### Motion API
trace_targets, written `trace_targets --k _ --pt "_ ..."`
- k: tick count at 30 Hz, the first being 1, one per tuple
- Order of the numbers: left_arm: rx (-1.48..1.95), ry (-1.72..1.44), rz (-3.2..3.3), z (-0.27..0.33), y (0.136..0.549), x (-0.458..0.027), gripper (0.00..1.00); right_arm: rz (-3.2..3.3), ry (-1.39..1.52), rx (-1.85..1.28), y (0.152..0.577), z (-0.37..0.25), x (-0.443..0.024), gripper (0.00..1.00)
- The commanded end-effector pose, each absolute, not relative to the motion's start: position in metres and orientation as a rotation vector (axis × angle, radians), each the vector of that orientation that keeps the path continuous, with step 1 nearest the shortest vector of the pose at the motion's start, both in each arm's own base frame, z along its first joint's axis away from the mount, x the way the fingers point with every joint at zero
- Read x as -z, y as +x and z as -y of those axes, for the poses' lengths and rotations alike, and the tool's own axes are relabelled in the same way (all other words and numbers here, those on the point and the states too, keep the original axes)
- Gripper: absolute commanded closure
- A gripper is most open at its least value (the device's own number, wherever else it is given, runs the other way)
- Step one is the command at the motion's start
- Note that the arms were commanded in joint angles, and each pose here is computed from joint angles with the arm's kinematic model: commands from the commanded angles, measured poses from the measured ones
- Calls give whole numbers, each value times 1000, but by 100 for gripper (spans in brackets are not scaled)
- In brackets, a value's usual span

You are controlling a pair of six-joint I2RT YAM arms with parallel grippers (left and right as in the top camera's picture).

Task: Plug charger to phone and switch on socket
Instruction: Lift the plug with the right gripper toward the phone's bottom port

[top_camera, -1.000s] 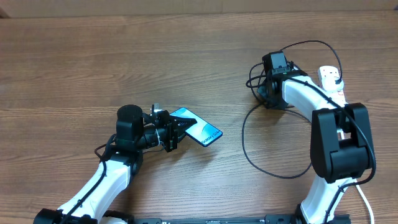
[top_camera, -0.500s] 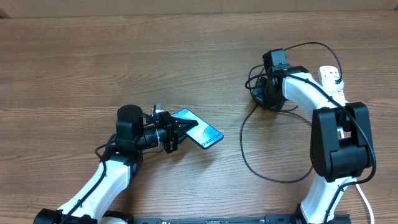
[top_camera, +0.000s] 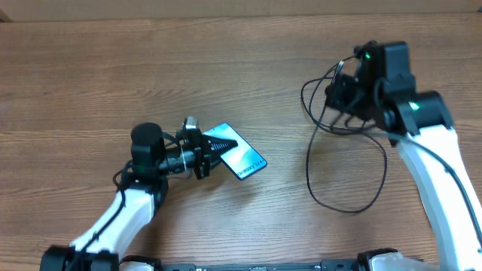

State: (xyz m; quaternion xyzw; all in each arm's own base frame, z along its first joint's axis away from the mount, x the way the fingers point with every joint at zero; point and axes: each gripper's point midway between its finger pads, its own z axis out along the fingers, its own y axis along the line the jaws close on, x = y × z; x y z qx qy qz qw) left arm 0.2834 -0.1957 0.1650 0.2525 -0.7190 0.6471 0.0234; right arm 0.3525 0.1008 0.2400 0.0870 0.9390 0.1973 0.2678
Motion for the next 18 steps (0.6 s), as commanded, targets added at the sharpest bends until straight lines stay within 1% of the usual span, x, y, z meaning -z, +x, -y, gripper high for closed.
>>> trace_targets --k 1,4,7,12,14,18 --pt "-2077 523 2205 198 296 -189 96 -2565 -123 -793 312 -143 -252 96" --pt "-2092 330 2169 205 311 -198 96 -2646 -252 -847 277 -159 -247 96" --pt "-2108 156 2149 212 327 -205 96 -2709 -337 -869 251 -174 -243 96" --pt "-2150 41 2170 220 351 -215 96 -2734 -569 -913 207 -211 -245 96" --pt "-2183 -15 2192 220 354 -222 96 -2751 -589 -895 198 -222 -244 96" --pt "-2231 -190 2214 220 347 -233 96 -2766 -514 -760 197 -232 -237 96"
